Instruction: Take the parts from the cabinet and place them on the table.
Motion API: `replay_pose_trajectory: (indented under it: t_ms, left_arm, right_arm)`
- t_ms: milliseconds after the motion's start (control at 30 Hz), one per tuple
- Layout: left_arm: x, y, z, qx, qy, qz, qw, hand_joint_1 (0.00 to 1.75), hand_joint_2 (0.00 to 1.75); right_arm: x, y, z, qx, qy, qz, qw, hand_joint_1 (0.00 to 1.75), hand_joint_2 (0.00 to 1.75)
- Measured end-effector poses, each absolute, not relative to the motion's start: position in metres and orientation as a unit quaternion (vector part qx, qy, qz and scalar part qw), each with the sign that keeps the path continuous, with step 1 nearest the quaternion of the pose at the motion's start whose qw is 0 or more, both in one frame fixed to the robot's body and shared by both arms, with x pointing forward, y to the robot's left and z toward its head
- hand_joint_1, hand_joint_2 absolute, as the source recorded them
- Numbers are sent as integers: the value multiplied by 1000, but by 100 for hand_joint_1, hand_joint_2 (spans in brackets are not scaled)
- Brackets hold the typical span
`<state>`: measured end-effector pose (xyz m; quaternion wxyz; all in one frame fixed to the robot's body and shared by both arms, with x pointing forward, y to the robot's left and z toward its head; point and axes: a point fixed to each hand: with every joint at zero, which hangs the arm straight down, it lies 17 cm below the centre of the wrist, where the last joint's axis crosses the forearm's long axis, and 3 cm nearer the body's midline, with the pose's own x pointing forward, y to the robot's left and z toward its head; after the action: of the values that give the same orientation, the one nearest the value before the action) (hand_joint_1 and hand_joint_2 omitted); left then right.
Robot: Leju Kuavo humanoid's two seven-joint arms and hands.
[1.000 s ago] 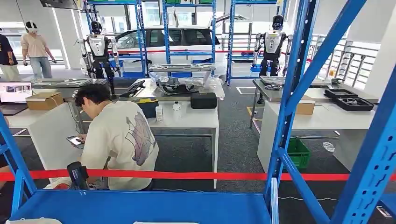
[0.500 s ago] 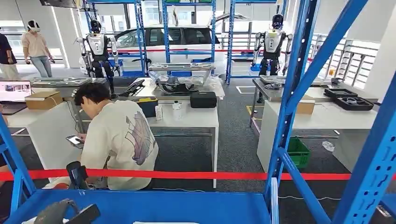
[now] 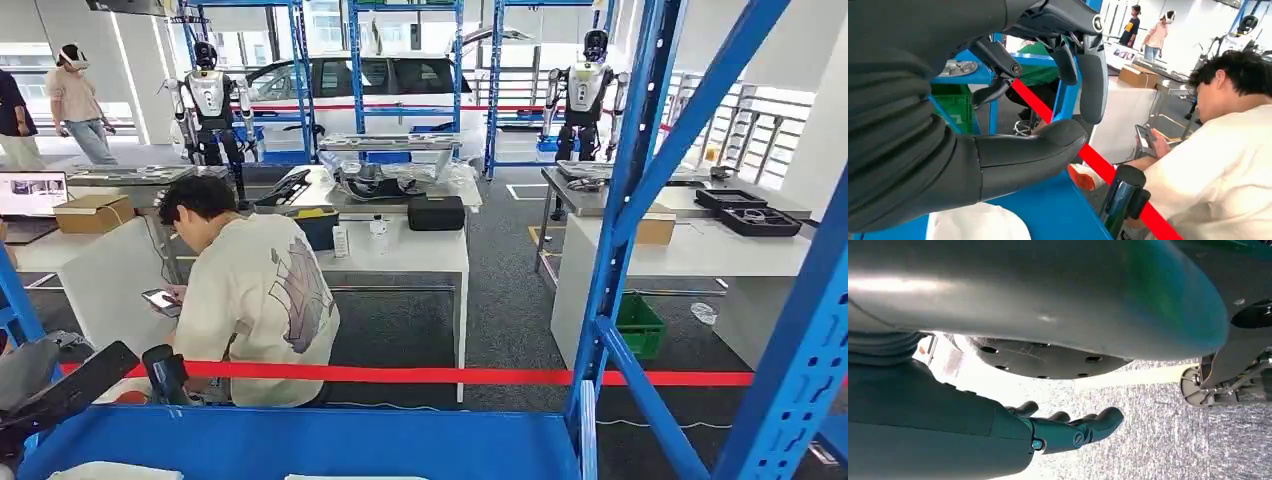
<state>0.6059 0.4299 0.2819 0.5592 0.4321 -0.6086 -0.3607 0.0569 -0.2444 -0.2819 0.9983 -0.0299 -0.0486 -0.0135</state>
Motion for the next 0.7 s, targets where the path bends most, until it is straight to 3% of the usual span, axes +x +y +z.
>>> replay_pose_trajectory:
  t_ms: [167, 200, 600, 633, 700]
  left_arm:
    - [608, 417, 270, 409, -614, -373, 562, 175, 175]
    - [608, 413, 266, 397, -617, -378, 566, 0, 175]
    - [606, 402, 261, 341, -636, -381, 578, 0, 175]
    - [606, 403, 261, 341, -635, -381, 579, 0, 0]
    - [606, 402, 258, 334, -631, -384, 586, 0, 0]
  right_arm:
    - [58, -241, -282, -27, -50, -16, 998, 0, 0]
    - [58, -241, -282, -27, -50, -16, 998, 0, 0]
    - [54, -241, -282, -27, -44, -19, 998, 0, 0]
    - [54, -241, -282, -27, -43, -19, 999, 0, 0]
    - [53, -241, -282, -27, -42, -19, 999, 0, 0]
